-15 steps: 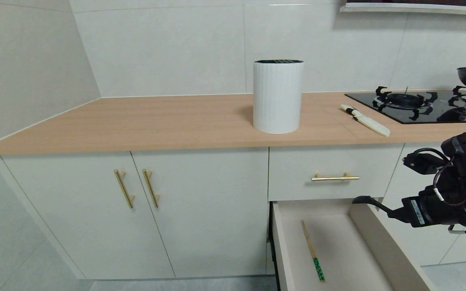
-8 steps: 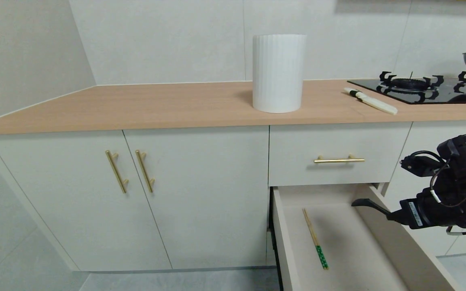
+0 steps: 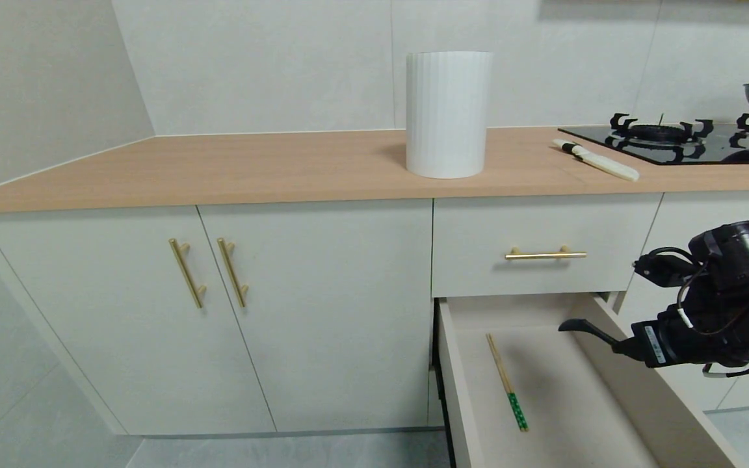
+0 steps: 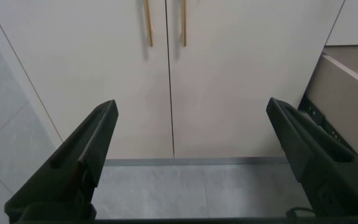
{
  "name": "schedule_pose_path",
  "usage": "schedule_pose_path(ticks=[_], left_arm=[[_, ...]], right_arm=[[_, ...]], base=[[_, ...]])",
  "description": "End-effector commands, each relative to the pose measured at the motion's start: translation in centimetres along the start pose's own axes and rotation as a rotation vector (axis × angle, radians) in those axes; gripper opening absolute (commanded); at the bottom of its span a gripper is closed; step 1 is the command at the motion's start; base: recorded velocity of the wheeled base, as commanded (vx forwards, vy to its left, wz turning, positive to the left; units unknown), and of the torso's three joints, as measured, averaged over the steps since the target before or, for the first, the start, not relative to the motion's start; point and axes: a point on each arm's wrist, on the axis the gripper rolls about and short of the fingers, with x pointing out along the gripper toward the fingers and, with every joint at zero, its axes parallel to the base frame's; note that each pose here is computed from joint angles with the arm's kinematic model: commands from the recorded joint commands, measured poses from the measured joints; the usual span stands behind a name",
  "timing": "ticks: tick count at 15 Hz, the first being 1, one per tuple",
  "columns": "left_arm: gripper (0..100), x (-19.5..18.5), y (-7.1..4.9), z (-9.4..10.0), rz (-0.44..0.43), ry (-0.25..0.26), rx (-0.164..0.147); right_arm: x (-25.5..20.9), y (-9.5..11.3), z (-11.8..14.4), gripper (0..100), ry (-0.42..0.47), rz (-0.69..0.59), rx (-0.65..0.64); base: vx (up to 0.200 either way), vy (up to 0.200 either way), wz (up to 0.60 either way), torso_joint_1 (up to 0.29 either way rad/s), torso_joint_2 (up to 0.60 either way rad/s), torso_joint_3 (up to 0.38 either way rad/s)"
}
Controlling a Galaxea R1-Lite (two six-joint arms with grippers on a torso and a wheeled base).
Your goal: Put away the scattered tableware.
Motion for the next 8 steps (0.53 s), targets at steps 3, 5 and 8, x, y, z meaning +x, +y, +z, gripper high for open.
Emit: schedule_pose_path(ticks=[3, 5, 8], left_arm=[[100, 0.0, 0.0, 0.0, 0.001, 0.000, -0.001], [100, 0.0, 0.0, 0.0, 0.001, 0.000, -0.001], [100, 0.0, 0.0, 0.0, 0.001, 0.000, 0.000]], right_arm=[[6.5, 0.1, -0.3, 0, 0.028, 0.022, 0.100], [10.4, -0.2, -1.0, 0, 0.026, 0.020, 0.151], [14.5, -0.6, -2.7, 0, 0.060, 0.001, 0.156]], base=[[0.000, 0.000, 0.00, 0.000, 0.00, 0.000], [0.000, 0.000, 0.00, 0.000, 0.00, 0.000], [0.000, 0.000, 0.00, 0.000, 0.00, 0.000]])
